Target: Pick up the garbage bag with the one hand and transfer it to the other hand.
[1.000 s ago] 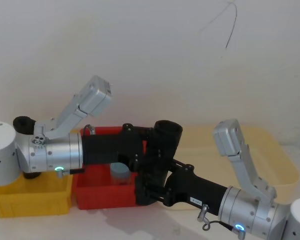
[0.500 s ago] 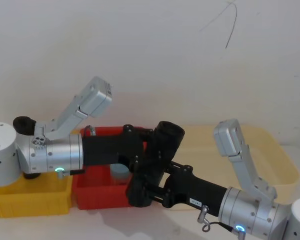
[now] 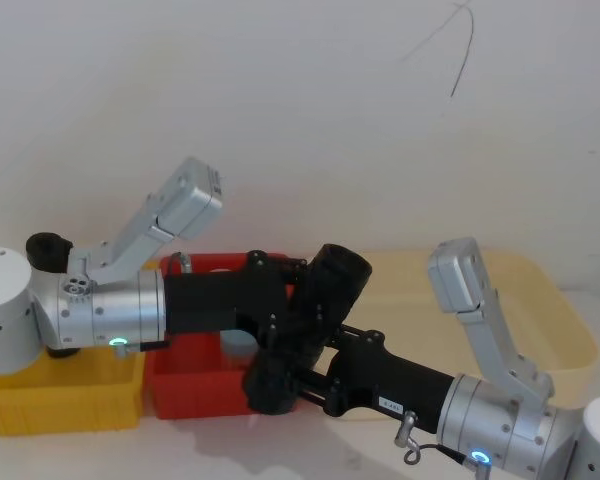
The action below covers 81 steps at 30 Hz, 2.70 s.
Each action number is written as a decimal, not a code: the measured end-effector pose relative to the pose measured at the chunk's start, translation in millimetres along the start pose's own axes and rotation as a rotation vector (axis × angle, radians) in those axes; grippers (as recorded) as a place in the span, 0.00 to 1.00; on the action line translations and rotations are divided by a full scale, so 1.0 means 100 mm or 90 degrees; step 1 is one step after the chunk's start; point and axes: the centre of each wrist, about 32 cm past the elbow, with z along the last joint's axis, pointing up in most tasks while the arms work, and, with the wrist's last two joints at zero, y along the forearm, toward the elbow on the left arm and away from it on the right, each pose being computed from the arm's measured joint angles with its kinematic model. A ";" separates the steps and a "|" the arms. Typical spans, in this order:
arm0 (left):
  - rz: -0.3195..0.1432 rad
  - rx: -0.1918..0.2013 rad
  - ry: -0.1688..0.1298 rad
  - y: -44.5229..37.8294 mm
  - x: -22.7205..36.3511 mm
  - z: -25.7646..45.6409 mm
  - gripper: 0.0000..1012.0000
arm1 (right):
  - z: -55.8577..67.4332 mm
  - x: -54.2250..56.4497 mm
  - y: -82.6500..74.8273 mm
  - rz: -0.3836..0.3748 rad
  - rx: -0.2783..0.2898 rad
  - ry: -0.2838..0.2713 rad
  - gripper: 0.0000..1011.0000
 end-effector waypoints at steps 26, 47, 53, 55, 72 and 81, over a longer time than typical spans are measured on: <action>-0.040 -0.077 -0.056 0.044 -0.048 -0.092 0.36 | 0.00 0.00 0.00 0.003 0.002 0.002 0.58; -0.045 -0.085 -0.061 0.054 -0.059 -0.104 0.36 | 0.01 0.00 -0.01 0.003 0.007 0.004 0.95; -0.046 -0.086 -0.061 0.056 -0.061 -0.106 0.36 | 0.01 0.00 -0.01 0.002 0.008 0.004 0.79; -0.046 -0.086 -0.061 0.056 -0.061 -0.106 0.36 | 0.01 0.00 0.00 0.002 0.008 0.004 0.72; -0.046 -0.087 -0.062 0.058 -0.061 -0.107 0.43 | 0.00 -0.01 0.00 0.000 0.009 0.004 0.49; -0.045 -0.086 -0.061 0.067 -0.061 -0.110 0.69 | -0.01 -0.01 0.00 -0.014 0.010 -0.002 0.49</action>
